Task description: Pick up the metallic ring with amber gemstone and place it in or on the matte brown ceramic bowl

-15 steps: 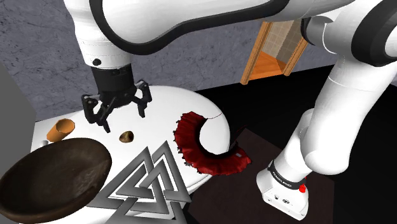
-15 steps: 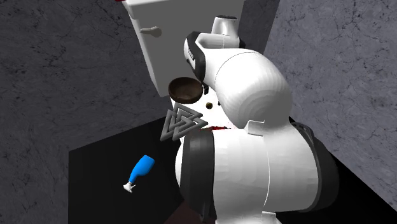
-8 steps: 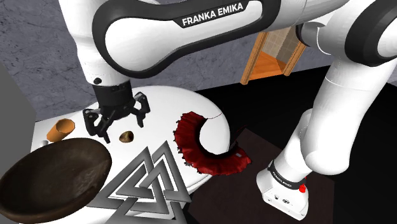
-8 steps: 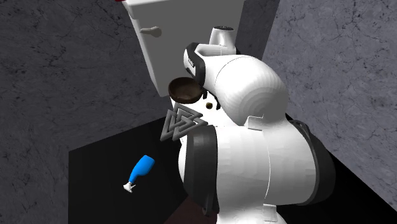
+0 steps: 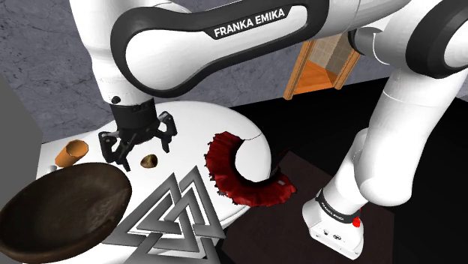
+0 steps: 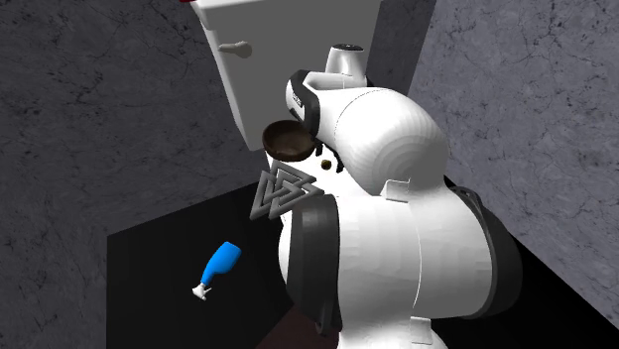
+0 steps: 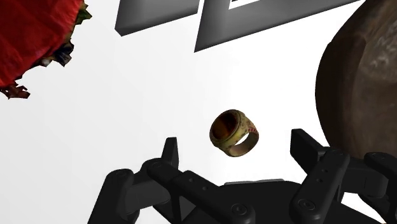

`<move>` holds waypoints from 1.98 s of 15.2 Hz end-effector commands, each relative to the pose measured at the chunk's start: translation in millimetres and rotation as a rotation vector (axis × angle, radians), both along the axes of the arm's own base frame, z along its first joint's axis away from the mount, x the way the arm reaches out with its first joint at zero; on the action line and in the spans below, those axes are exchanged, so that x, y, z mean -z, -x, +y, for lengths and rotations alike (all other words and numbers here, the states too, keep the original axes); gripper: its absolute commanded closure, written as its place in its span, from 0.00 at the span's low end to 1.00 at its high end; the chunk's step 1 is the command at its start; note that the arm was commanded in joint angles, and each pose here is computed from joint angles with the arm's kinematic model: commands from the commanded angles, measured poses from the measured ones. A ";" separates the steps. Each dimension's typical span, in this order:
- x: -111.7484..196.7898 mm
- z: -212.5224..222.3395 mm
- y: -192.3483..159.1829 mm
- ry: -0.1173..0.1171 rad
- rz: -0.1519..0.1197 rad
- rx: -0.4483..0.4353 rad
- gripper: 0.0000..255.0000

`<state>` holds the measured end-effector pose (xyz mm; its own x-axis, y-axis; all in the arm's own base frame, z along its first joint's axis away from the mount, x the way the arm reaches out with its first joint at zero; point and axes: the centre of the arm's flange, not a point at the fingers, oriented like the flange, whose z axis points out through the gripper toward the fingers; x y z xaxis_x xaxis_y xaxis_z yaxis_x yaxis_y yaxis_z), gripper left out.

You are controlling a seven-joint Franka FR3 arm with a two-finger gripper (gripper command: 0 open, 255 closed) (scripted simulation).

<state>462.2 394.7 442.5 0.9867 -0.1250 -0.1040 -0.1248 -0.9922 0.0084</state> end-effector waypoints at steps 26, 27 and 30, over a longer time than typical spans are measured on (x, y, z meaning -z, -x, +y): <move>-84.4 0.0 0.0 0.000 0.000 0.000 1.00; -89.7 0.0 0.0 0.000 0.000 0.000 1.00; -105.6 0.0 0.0 0.000 0.000 0.000 1.00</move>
<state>461.8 394.2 542.5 0.9867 -0.1248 -0.1037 -0.1247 -0.9922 0.0081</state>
